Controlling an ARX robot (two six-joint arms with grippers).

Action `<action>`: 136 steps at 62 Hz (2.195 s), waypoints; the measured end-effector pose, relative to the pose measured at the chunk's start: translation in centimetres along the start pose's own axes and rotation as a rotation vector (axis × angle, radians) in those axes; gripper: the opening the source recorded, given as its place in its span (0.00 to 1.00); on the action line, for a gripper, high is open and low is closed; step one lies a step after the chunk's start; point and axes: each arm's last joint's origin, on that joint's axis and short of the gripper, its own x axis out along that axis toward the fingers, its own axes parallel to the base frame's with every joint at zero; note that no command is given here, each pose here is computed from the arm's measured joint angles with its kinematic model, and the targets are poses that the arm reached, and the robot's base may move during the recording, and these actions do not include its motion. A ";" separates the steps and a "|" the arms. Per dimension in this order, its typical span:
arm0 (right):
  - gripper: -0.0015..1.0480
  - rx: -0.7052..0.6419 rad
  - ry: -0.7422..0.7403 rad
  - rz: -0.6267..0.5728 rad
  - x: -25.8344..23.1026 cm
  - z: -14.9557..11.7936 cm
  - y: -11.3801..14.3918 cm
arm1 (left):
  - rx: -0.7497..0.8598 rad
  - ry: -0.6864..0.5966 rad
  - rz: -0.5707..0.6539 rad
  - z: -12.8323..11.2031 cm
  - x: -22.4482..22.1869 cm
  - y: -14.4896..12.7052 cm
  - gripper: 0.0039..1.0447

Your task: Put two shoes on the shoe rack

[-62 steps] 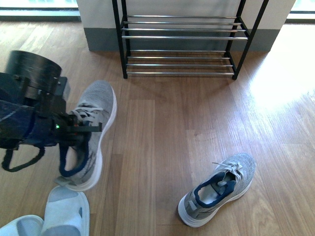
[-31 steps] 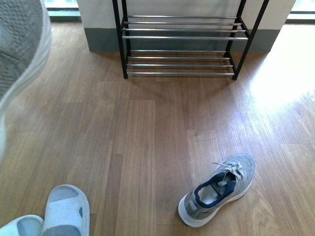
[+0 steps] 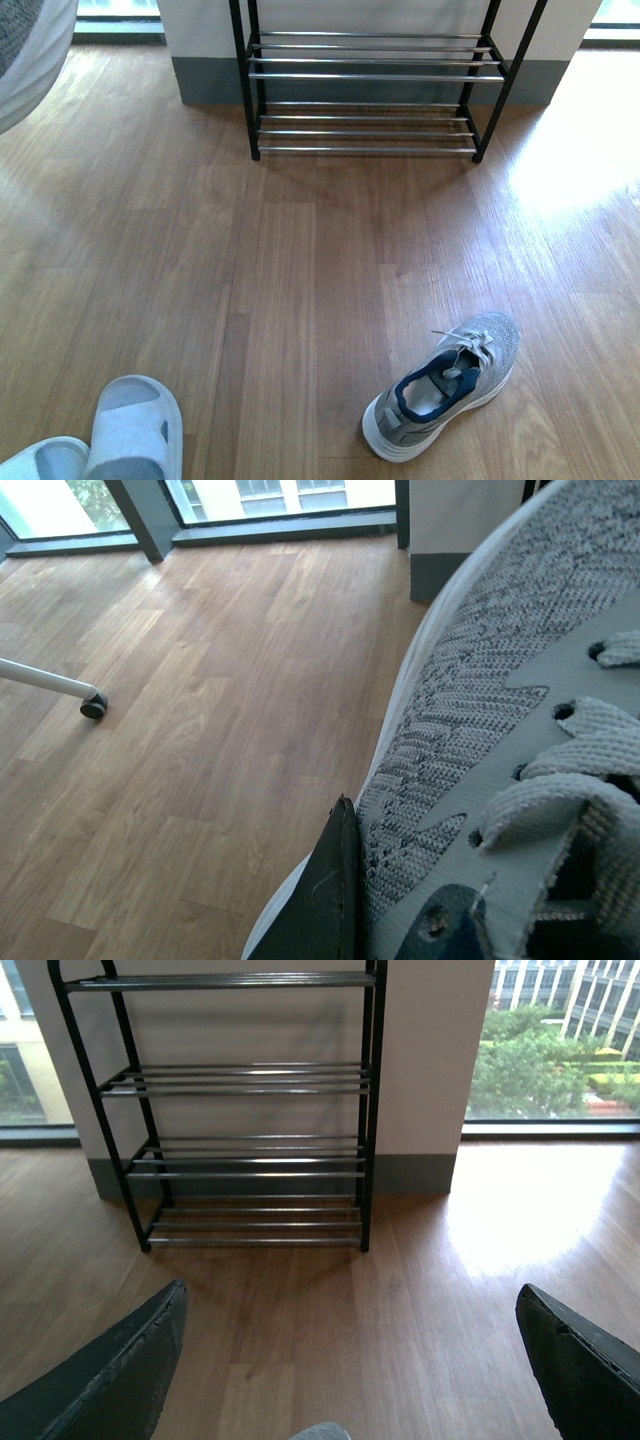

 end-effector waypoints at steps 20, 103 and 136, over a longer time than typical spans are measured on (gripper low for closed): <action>0.91 0.000 0.000 0.000 0.0 0.0 0.0 | 0.001 0.000 0.000 0.0 0.0 0.0 0.01; 0.91 0.047 1.215 0.008 19.6 -23.7 4.1 | 0.001 0.000 0.000 0.0 0.0 0.0 0.01; 0.91 0.405 1.305 -0.132 19.8 -25.3 3.4 | 0.001 0.000 -0.001 0.0 0.0 0.0 0.01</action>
